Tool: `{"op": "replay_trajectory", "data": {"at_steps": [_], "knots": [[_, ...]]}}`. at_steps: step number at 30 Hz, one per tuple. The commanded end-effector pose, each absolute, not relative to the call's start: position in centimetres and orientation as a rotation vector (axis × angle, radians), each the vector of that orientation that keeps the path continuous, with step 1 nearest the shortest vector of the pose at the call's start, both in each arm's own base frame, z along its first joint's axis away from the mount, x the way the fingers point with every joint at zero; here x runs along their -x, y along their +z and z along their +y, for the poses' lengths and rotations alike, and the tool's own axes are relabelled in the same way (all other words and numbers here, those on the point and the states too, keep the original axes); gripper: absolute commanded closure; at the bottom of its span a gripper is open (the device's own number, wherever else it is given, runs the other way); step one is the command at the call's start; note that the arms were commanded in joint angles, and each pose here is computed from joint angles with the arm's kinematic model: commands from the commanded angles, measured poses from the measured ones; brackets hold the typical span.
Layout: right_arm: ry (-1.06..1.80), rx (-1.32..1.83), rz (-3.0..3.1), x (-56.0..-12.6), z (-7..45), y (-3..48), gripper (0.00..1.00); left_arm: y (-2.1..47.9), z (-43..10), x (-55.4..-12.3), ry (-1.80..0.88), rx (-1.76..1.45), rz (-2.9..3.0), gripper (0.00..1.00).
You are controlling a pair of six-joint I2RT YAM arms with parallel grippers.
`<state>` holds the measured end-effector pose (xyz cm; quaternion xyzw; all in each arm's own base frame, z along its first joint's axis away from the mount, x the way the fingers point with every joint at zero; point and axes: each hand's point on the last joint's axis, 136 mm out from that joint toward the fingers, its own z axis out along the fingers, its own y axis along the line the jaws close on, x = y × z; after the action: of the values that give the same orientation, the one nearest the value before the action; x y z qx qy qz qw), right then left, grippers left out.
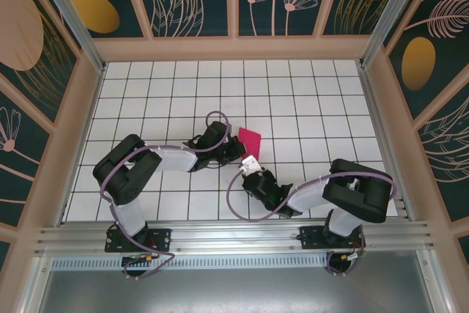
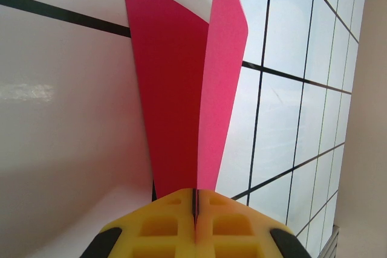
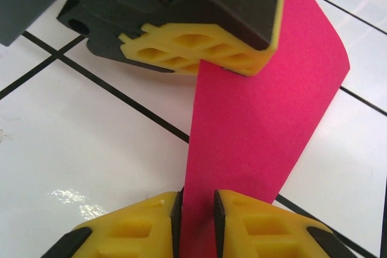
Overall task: Fold a paper plane with a square sheet of paper (pick it up from the middle)
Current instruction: Fold the wing for the fifth time at the center of the table.
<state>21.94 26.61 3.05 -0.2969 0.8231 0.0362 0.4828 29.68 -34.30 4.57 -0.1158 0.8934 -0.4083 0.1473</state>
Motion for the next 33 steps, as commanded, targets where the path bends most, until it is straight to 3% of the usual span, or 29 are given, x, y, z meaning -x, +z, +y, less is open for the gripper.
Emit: {"op": "replay_trajectory", "data": {"at_steps": [1, 8, 14, 17, 22, 27, 33], "knots": [[0.047, 0.718, 1.966, -22.6, 27.2, 3.8, 0.77, 4.8, -34.7, -29.7, -1.186, 0.337, 2.569, 1.00], [-0.008, 0.709, 1.957, -23.0, 26.8, 3.7, 0.84, 4.9, -34.7, -29.7, -1.187, 0.334, 2.570, 1.00], [-0.006, 0.703, 1.967, -23.1, 26.9, 3.6, 1.00, 4.9, -34.4, -29.7, -1.171, 0.342, 2.568, 0.99], [0.000, 0.686, 1.978, -23.1, 26.7, 3.5, 1.00, 5.1, -34.0, -29.8, -1.142, 0.341, 2.565, 0.96], [0.081, 0.666, 1.998, -22.7, 27.0, 3.7, 1.00, 5.8, -33.3, -30.1, -1.105, 0.351, 2.538, 0.82], [0.343, 0.610, 2.061, -22.2, 27.5, 4.3, 1.00, 8.0, -31.2, -30.8, -1.067, 0.388, 2.456, 0.55], [0.615, 0.545, 2.113, -21.8, 27.7, 5.1, 1.00, 10.8, -29.2, -31.2, -1.017, 0.397, 2.359, 0.41]]}}
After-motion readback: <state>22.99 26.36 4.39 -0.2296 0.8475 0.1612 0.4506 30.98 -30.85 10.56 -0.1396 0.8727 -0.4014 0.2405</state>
